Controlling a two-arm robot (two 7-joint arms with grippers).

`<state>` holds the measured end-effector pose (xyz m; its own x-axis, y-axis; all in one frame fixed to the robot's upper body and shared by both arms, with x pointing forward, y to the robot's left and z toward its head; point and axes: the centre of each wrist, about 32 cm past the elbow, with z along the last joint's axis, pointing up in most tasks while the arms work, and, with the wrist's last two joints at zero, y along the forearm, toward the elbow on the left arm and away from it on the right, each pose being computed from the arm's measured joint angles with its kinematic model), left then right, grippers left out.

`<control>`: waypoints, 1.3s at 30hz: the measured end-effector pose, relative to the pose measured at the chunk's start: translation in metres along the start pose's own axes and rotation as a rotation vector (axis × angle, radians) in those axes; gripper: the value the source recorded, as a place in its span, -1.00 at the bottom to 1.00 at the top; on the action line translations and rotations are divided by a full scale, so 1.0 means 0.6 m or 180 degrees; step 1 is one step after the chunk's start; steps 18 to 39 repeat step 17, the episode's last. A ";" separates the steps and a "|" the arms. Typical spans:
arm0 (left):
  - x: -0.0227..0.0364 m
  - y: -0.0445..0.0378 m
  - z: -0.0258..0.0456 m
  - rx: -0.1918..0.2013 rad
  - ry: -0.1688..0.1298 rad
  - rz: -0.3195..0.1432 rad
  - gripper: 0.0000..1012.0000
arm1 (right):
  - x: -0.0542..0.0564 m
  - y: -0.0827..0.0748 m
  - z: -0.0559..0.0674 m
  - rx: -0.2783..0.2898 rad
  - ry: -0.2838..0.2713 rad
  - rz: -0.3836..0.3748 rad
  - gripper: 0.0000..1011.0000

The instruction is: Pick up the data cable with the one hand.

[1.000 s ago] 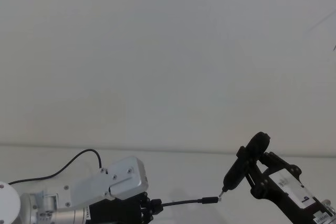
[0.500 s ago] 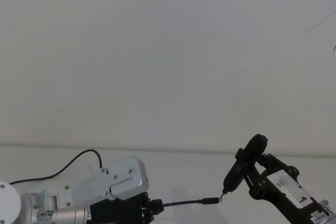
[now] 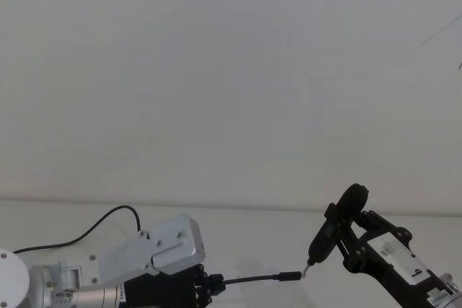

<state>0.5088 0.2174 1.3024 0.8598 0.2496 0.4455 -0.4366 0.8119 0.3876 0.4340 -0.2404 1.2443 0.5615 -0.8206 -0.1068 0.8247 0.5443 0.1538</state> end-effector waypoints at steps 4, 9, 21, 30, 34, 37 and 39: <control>0.0000 0.000 0.000 0.0000 0.0000 0.0000 -0.89 | 0.000 0.000 0.000 -0.0001 -0.0001 -0.0003 -0.47; 0.0001 0.000 0.000 0.0000 0.0000 0.0000 -0.89 | 0.001 0.001 0.000 0.0000 -0.0003 -0.0003 -0.47; 0.0000 0.000 0.000 0.0000 -0.0001 0.0000 -0.89 | 0.001 0.001 0.000 0.0000 -0.0003 -0.0004 -0.47; 0.0000 0.000 0.000 0.0000 -0.0001 0.0000 -0.89 | 0.001 0.001 0.000 0.0000 -0.0003 -0.0004 -0.47; 0.0000 0.000 0.000 0.0000 -0.0001 0.0000 -0.89 | 0.001 0.001 0.000 0.0000 -0.0003 -0.0004 -0.47; 0.0000 0.000 0.000 0.0000 -0.0001 0.0000 -0.89 | 0.001 0.001 0.000 0.0000 -0.0003 -0.0004 -0.47; 0.0000 0.000 0.000 0.0000 -0.0001 0.0000 -0.89 | 0.001 0.001 0.000 0.0000 -0.0003 -0.0004 -0.47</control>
